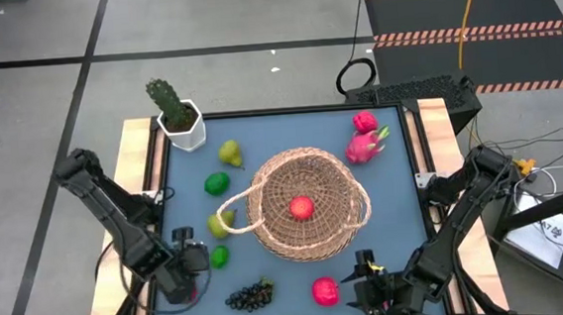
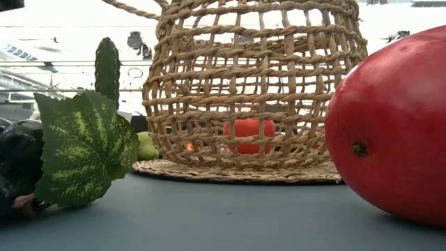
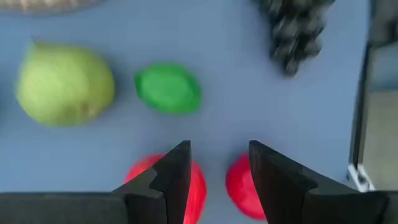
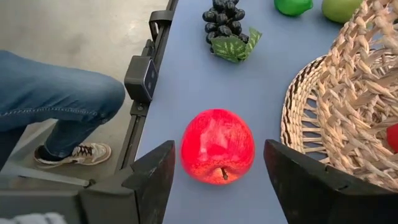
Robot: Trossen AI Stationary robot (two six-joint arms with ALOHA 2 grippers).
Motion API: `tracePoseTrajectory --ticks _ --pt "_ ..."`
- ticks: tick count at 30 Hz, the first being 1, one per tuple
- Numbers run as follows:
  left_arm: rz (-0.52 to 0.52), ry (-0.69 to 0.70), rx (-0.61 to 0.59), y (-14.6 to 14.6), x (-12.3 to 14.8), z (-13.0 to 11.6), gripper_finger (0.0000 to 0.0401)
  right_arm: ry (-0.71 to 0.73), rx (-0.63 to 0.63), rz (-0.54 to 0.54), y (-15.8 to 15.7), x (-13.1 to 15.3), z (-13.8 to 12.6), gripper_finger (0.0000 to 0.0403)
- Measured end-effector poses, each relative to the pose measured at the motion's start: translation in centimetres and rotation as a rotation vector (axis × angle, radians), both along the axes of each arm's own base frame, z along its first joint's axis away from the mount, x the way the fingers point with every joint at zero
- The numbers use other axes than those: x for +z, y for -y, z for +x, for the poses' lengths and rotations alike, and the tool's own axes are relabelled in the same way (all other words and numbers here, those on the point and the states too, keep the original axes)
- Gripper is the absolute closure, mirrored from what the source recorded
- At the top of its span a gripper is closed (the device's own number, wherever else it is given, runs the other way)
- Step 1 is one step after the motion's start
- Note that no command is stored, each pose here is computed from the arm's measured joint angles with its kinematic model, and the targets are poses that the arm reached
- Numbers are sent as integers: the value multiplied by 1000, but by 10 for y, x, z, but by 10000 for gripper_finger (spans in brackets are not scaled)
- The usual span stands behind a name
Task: Build produce basket
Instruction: Put the red apple into the brown basket
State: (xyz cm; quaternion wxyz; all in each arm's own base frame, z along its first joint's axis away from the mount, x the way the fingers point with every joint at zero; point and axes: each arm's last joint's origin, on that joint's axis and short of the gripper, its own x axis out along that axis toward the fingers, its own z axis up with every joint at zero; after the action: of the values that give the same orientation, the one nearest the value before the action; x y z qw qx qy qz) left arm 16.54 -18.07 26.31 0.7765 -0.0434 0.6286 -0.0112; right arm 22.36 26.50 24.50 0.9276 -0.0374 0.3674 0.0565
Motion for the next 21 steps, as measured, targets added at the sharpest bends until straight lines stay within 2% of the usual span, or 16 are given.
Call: tracePoseTrajectory --ticks 3,7,10,15,18,21 --pt "-10 -81 30 1 -7 2 240 0 5 1 -2 0 -2 163" --pt "30 -138 87 0 -10 -2 239 19 5 -11 -4 0 -4 163" --pt "76 -214 127 -5 -11 -8 217 20 8 -11 -4 1 -5 163" --pt "172 -207 119 -8 -10 -16 129 21 10 -8 -5 1 -6 163" --pt "197 -171 76 -6 -10 -18 61 21 6 -2 -5 1 -6 163" --pt "211 -161 103 -7 -14 -19 12 20 5 -2 -5 1 -6 163"
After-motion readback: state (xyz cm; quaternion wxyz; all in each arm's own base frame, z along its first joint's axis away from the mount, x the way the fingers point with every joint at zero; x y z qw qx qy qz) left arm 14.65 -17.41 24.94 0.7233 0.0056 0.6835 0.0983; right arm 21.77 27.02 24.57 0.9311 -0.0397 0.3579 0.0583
